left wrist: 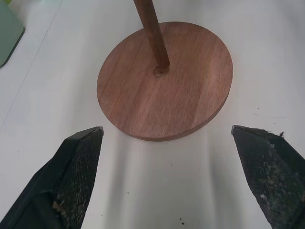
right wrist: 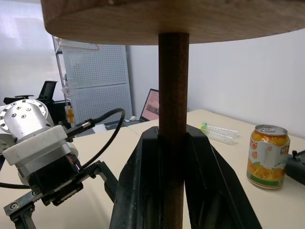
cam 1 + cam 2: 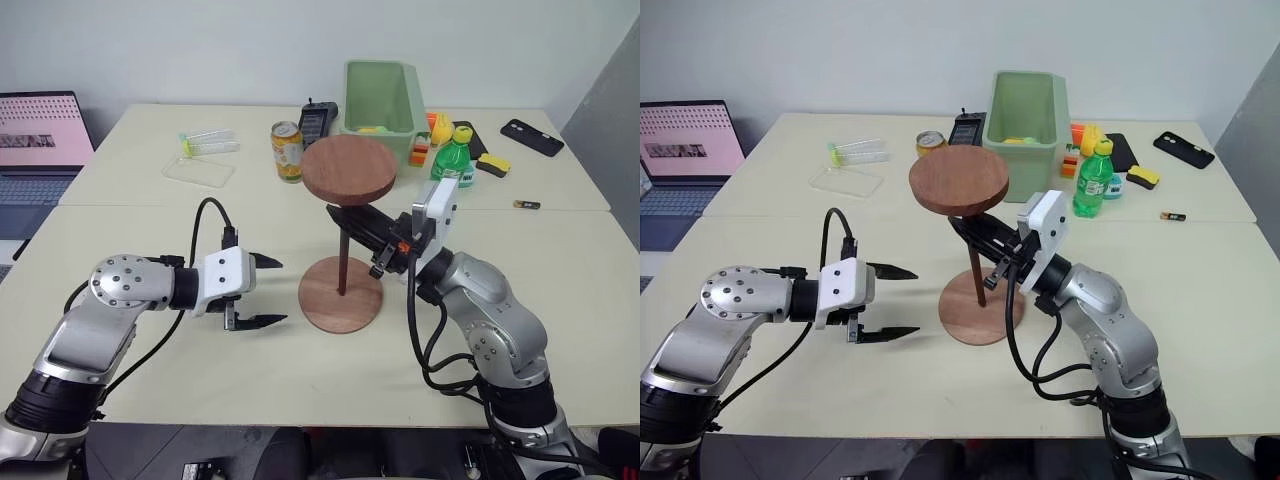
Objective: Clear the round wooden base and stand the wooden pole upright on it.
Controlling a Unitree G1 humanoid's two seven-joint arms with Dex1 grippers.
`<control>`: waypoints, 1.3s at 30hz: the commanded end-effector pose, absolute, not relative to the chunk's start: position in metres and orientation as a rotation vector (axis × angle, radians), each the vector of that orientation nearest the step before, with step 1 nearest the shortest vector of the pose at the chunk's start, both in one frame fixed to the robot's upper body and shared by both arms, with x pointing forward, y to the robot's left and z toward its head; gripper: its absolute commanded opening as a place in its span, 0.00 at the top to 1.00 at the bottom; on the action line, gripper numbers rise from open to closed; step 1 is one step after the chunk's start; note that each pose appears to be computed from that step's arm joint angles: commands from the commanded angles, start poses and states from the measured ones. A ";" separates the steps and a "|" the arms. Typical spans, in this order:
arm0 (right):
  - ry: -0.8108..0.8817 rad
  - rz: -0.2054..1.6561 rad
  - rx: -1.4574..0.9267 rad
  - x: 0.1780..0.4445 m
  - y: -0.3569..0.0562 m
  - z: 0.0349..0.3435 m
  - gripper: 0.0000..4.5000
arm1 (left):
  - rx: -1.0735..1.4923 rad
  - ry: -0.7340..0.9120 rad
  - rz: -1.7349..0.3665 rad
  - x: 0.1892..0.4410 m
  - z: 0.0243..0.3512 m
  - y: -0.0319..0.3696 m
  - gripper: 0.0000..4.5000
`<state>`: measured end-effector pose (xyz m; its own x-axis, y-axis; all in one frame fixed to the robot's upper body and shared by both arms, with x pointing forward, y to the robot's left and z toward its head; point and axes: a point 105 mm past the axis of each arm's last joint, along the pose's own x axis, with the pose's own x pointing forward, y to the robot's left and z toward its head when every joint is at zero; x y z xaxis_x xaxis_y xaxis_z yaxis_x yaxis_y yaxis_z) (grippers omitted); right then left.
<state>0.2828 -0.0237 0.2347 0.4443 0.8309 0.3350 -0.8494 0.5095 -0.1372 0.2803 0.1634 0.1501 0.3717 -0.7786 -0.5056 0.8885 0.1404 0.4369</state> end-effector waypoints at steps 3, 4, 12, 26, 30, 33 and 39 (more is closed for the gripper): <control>-0.451 1.052 0.036 0.278 -0.021 0.245 0.95 | 0.794 0.125 -1.223 0.281 0.158 0.160 0.00; -0.453 1.050 0.035 0.278 -0.021 0.245 0.95 | 0.795 0.125 -1.223 0.281 0.158 0.160 0.00; -0.454 1.046 0.034 0.280 -0.019 0.242 0.95 | 0.796 0.134 -1.228 0.280 0.157 0.162 0.00; -0.419 1.075 0.002 0.279 -0.016 0.227 0.95 | 0.799 0.128 -1.224 0.280 0.158 0.163 0.00; -0.385 1.079 -0.015 0.280 -0.016 0.218 0.95 | 0.792 0.123 -1.223 0.280 0.159 0.162 0.00; -0.341 1.069 -0.022 0.283 -0.016 0.208 0.95 | 0.773 0.112 -1.219 0.281 0.161 0.161 0.00; -0.268 1.046 -0.040 0.290 -0.020 0.189 0.95 | 0.750 0.106 -1.208 0.281 0.164 0.160 0.00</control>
